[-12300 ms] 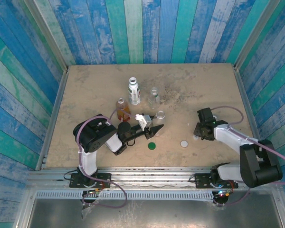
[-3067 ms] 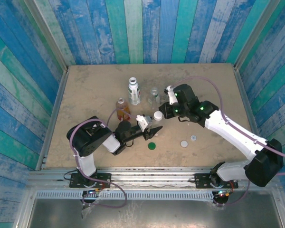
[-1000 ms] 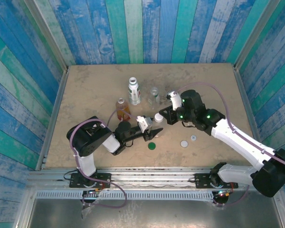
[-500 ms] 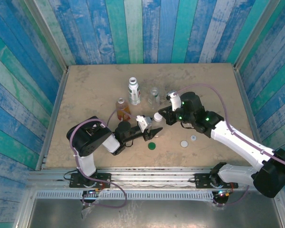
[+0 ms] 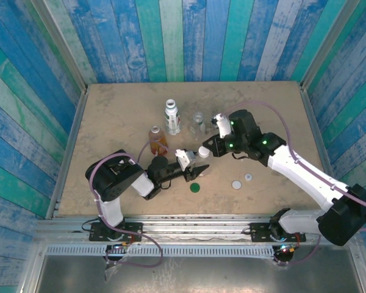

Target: Screw on the bottle caps

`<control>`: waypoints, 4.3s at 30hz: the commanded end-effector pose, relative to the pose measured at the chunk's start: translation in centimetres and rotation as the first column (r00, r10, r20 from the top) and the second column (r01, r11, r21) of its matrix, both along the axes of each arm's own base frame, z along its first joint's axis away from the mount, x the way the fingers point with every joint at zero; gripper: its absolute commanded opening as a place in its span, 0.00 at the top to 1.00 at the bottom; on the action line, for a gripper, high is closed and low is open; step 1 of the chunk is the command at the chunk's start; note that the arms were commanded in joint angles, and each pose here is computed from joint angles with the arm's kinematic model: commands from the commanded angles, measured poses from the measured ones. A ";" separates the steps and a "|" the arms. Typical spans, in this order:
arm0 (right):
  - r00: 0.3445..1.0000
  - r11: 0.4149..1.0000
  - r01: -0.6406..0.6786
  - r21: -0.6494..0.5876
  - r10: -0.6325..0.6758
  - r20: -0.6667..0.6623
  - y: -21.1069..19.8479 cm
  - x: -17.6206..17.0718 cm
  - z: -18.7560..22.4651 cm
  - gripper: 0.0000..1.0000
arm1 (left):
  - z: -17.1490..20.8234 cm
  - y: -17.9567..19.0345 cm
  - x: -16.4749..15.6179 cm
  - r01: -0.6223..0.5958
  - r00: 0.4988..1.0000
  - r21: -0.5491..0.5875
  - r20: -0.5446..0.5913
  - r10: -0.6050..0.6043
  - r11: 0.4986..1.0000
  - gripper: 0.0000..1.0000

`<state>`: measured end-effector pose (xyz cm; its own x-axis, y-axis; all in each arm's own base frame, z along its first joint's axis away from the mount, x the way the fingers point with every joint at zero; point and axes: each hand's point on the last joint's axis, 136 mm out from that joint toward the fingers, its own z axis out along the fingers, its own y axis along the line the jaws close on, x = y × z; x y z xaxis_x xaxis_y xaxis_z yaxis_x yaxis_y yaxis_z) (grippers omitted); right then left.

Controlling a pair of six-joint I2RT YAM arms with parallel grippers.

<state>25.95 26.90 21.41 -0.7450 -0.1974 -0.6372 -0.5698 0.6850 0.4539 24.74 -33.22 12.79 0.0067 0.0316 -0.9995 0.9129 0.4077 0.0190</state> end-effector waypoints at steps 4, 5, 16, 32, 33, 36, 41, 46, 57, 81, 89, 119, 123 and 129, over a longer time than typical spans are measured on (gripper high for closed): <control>0.960 0.995 -0.103 -0.011 0.097 -0.263 -1.2 -6.5 -3.0 0.89 | -1.2 0.3 0.7 -0.046 0.997 0.047 -0.066 0.049 0.998 0.42; 0.960 0.994 -0.110 -0.001 0.106 -0.258 -1.1 -6.7 -2.7 0.89 | -1.2 0.4 0.7 -0.048 0.997 0.048 -0.066 0.051 0.998 0.42; 0.987 0.984 -0.148 -0.096 0.153 0.052 -3.1 -4.9 1.4 0.46 | -1.3 0.4 0.3 -0.030 0.999 0.084 -0.011 0.031 0.996 0.41; 0.533 0.572 -0.403 -0.715 0.782 0.325 -4.4 -6.7 1.8 0.20 | 0.2 1.1 0.3 -0.051 0.978 0.298 0.209 -0.013 0.953 0.41; 0.518 0.554 -0.406 -0.727 0.795 0.316 -4.0 -6.4 1.7 0.23 | 0.2 1.1 0.2 -0.040 0.977 0.305 0.212 -0.027 0.952 0.41; 0.489 0.525 -0.421 -0.740 0.818 0.303 -3.0 -5.6 1.7 0.28 | 0.3 0.9 -0.2 -0.021 0.974 0.311 0.220 -0.050 0.950 0.41; 0.465 0.487 -0.450 -0.748 0.844 0.269 -1.5 -4.5 1.2 0.33 | 0.6 0.8 -0.6 -0.002 0.972 0.301 0.225 -0.069 0.954 0.41; 0.461 0.437 -0.486 -0.757 0.864 0.202 -1.0 -3.9 -0.4 0.42 | 0.5 1.0 -0.6 -0.012 0.970 0.305 0.234 -0.063 0.952 0.41; 0.478 0.415 -0.504 -0.757 0.864 0.154 -0.7 -3.5 -1.6 0.63 | 0.4 1.1 -0.5 -0.015 0.971 0.312 0.230 -0.060 0.950 0.41; 0.998 0.926 0.008 -0.376 -0.030 -0.051 -0.6 -1.3 -1.0 0.50 | 0.8 1.6 0.1 -0.063 0.971 0.313 0.238 -0.014 0.948 0.41; 0.822 0.762 -0.352 -0.543 0.529 0.211 -1.2 -3.3 1.7 0.26 | 0.7 1.9 -0.4 -0.054 0.970 0.318 0.242 -0.026 0.947 0.41; 0.468 0.424 -0.490 -0.762 0.865 0.180 0.0 -4.1 -1.0 0.48 | 0.4 1.5 -0.8 -0.017 0.972 0.321 0.228 -0.060 0.947 0.41; 0.474 0.422 -0.500 -0.756 0.864 0.170 -0.1 -4.3 -1.5 0.54 | 0.4 1.5 -0.8 -0.015 0.973 0.322 0.225 -0.061 0.947 0.41; 0.565 0.492 -0.475 -0.730 0.806 0.177 -0.2 -4.0 -1.6 0.66 | 0.7 1.5 -0.8 -0.021 0.972 0.315 0.229 -0.055 0.949 0.41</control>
